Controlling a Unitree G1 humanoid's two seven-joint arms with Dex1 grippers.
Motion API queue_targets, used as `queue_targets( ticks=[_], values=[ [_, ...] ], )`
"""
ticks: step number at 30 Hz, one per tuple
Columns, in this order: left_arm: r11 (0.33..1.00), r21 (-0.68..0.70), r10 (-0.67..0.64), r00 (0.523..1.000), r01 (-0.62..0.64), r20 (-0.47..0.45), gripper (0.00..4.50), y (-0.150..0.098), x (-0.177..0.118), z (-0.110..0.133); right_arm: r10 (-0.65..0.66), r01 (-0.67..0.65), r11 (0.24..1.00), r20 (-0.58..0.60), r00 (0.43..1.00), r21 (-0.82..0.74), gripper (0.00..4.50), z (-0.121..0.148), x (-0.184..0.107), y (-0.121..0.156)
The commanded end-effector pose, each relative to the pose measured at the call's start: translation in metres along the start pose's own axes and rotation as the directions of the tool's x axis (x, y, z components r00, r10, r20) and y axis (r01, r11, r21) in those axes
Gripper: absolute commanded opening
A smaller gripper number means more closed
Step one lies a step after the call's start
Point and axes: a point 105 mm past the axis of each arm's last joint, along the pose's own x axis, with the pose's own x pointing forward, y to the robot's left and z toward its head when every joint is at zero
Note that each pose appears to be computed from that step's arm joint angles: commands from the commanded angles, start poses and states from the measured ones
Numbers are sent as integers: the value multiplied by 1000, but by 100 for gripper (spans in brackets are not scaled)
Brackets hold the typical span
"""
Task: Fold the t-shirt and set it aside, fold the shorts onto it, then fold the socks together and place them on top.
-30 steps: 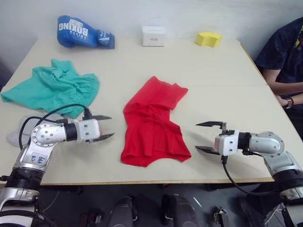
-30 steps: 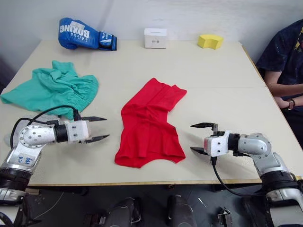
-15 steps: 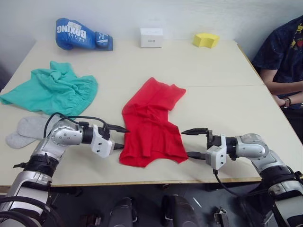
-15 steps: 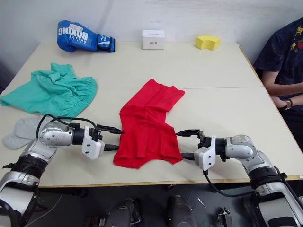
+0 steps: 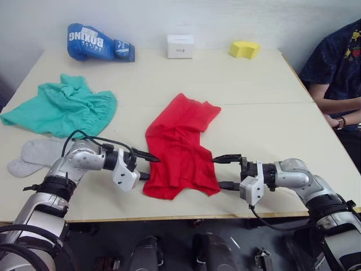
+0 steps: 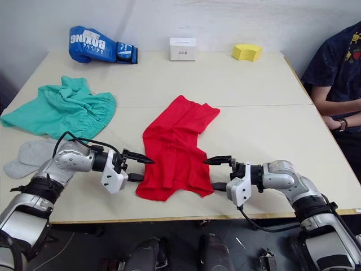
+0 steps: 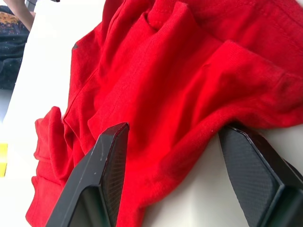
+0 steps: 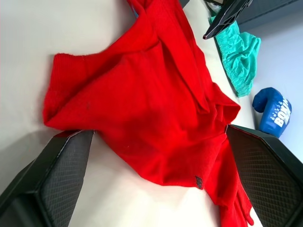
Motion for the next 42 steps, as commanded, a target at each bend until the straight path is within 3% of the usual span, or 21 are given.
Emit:
queue_targets(
  ticks=[1,3,9,11,16,23,29,32,36,42],
  values=[
    [998,6,-59,998,59,25,293,-8,13,3,47,-47,999,11,999,12,450,4,19,13],
    [998,4,-60,998,60,26,252,-9,14,3,60,-60,998,11,998,13,450,5,22,17],
    [997,2,-81,996,81,31,54,-12,19,4,115,-116,993,32,993,33,450,12,32,30],
    [996,0,-89,995,89,33,0,-14,21,4,120,-121,992,28,992,42,411,12,33,31],
    [995,-20,-100,994,101,37,0,-19,22,6,117,-119,991,20,993,68,245,11,29,31],
    [984,-142,-90,990,106,113,0,-25,11,21,159,-161,969,25,987,186,2,16,16,34],
    [979,-185,-60,986,89,157,0,-24,7,34,198,-210,893,72,978,399,2,40,1,30],
    [973,-207,-58,977,101,203,0,-25,5,50,297,-315,755,129,946,575,2,62,-14,38],
    [959,-236,-97,964,157,249,0,-31,1,68,407,-412,590,186,894,694,2,88,-32,46],
    [911,-321,-164,941,260,298,0,-48,-7,96,387,-404,468,228,893,786,2,111,-36,41]
  ],
)
